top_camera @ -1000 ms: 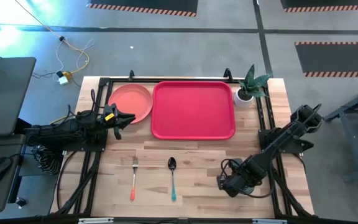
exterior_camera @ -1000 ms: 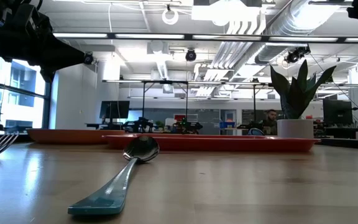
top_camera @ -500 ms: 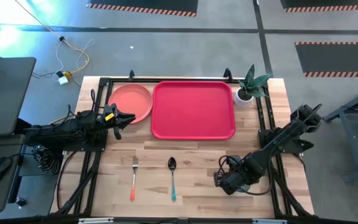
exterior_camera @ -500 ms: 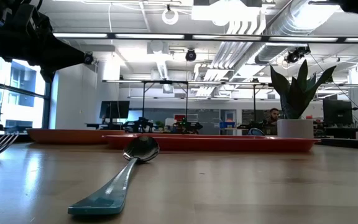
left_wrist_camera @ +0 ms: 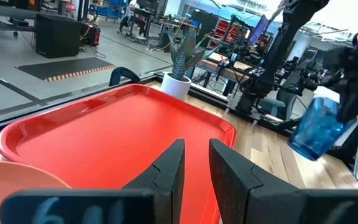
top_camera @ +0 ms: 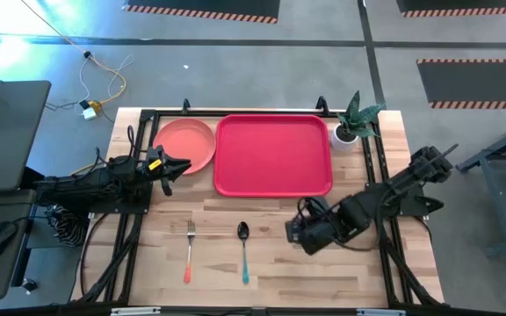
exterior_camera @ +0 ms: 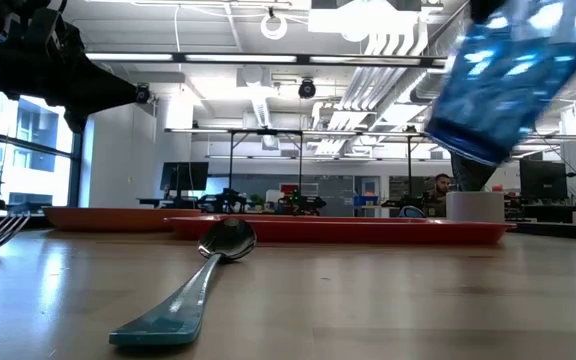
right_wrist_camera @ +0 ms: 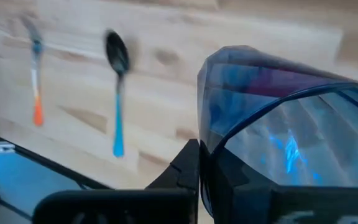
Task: Pick and place plate/cup/fork/spoon on tray
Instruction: Put the cup on the top left of the serving tray
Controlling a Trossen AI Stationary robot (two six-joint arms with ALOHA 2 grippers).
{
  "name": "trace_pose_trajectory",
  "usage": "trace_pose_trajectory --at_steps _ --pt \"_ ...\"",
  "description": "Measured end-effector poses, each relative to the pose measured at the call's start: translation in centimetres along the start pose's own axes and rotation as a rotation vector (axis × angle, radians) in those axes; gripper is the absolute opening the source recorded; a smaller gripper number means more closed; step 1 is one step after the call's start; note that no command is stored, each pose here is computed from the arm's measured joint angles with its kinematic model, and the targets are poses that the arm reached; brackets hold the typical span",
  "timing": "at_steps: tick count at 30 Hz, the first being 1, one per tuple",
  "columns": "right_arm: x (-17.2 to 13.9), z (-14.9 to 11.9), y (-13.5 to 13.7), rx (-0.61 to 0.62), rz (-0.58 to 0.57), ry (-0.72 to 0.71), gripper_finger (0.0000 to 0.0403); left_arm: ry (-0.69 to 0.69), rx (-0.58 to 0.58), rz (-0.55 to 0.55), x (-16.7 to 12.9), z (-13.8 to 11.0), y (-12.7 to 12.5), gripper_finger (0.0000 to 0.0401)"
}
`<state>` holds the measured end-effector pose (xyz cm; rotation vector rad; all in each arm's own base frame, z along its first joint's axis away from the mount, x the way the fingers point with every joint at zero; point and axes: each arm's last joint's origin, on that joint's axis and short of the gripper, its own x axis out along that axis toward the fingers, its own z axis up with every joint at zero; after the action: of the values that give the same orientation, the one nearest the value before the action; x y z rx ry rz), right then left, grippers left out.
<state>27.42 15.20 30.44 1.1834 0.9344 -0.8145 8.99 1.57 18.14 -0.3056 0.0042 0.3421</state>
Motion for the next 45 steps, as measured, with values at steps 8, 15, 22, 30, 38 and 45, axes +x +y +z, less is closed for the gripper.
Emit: trace_pose_trajectory --at_steps 8,15,22,30,38,45 --pt "-0.8 4.7 1.6 -0.146 -0.005 -0.08 0.0 0.005 0.002 0.002 0.0 0.0 0.0 0.0062" --pt "-1.5 9.9 2.5 -0.326 -0.019 -0.125 0.0 0.045 0.008 0.019 0.0 -0.5 0.2 0.0062" --pt "-2.2 15.8 2.2 -0.502 -0.06 -0.163 0.0 0.045 -0.084 0.022 0.0 -0.5 0.2 0.0062" --pt "-2.5 22.0 0.0 -0.64 -0.162 -0.141 0.0 0.044 -0.092 0.025 0.0 -0.5 0.2 0.0062" --pt "-3.0 27.1 -3.0 -0.732 -0.259 -0.135 0.0 0.03 -0.091 0.062 0.0 -0.4 0.3 0.0062" --pt "-3.5 30.5 -5.4 -0.77 -0.314 -0.135 0.0 0.017 -0.09 0.097 0.0 -0.4 0.4 0.0062"
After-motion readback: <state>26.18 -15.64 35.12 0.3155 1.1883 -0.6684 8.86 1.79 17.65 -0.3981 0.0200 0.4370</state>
